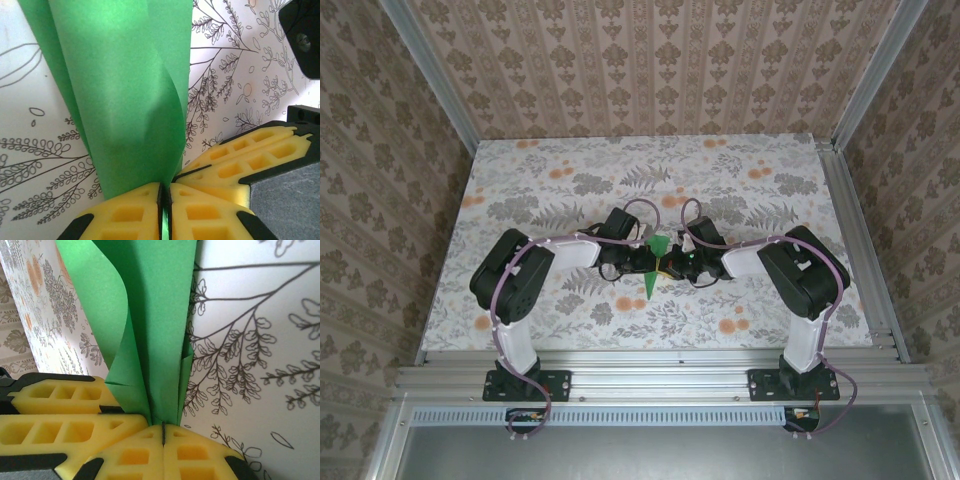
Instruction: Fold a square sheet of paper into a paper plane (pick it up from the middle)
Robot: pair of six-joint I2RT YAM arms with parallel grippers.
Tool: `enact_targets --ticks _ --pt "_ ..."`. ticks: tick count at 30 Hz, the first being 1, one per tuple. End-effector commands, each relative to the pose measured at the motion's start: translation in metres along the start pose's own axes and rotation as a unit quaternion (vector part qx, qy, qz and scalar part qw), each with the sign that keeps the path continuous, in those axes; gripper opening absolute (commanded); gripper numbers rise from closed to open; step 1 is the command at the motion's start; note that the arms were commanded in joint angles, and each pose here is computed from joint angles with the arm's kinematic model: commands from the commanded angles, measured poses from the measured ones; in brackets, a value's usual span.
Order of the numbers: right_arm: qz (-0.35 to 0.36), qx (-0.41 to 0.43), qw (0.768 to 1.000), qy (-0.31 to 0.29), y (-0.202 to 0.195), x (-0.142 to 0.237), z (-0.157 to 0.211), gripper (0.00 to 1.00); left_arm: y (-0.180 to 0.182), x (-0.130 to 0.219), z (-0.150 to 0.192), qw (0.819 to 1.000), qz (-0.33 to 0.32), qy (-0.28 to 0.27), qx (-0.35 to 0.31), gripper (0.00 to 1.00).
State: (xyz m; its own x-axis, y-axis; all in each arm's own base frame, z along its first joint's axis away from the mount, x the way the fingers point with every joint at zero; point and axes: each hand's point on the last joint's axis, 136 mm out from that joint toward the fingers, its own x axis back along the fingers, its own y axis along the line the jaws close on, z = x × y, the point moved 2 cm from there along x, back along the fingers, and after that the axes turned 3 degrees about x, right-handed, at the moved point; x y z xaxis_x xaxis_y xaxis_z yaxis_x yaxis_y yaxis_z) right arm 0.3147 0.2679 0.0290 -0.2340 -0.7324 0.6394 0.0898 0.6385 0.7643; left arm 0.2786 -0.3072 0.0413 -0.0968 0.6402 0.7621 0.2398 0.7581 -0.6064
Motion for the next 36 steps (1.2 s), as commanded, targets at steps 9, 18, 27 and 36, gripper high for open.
enact_targets --ticks 9,18,27,36 --pt "0.024 -0.012 1.0 0.004 -0.014 -0.003 0.008 0.01 -0.028 0.01 -0.007 0.997 0.075 -0.012 -0.016 0.06" --pt "0.016 -0.009 1.0 0.001 -0.01 -0.002 0.007 0.01 -0.022 0.002 -0.003 0.997 0.082 0.003 -0.009 0.08" --pt "0.001 -0.006 1.0 -0.005 -0.004 -0.001 0.005 0.01 -0.006 -0.014 0.002 0.996 0.089 0.014 0.016 0.1" --pt "-0.009 -0.005 1.0 -0.01 -0.002 0.001 0.005 0.01 0.013 -0.02 0.008 0.997 0.067 0.026 0.04 0.12"
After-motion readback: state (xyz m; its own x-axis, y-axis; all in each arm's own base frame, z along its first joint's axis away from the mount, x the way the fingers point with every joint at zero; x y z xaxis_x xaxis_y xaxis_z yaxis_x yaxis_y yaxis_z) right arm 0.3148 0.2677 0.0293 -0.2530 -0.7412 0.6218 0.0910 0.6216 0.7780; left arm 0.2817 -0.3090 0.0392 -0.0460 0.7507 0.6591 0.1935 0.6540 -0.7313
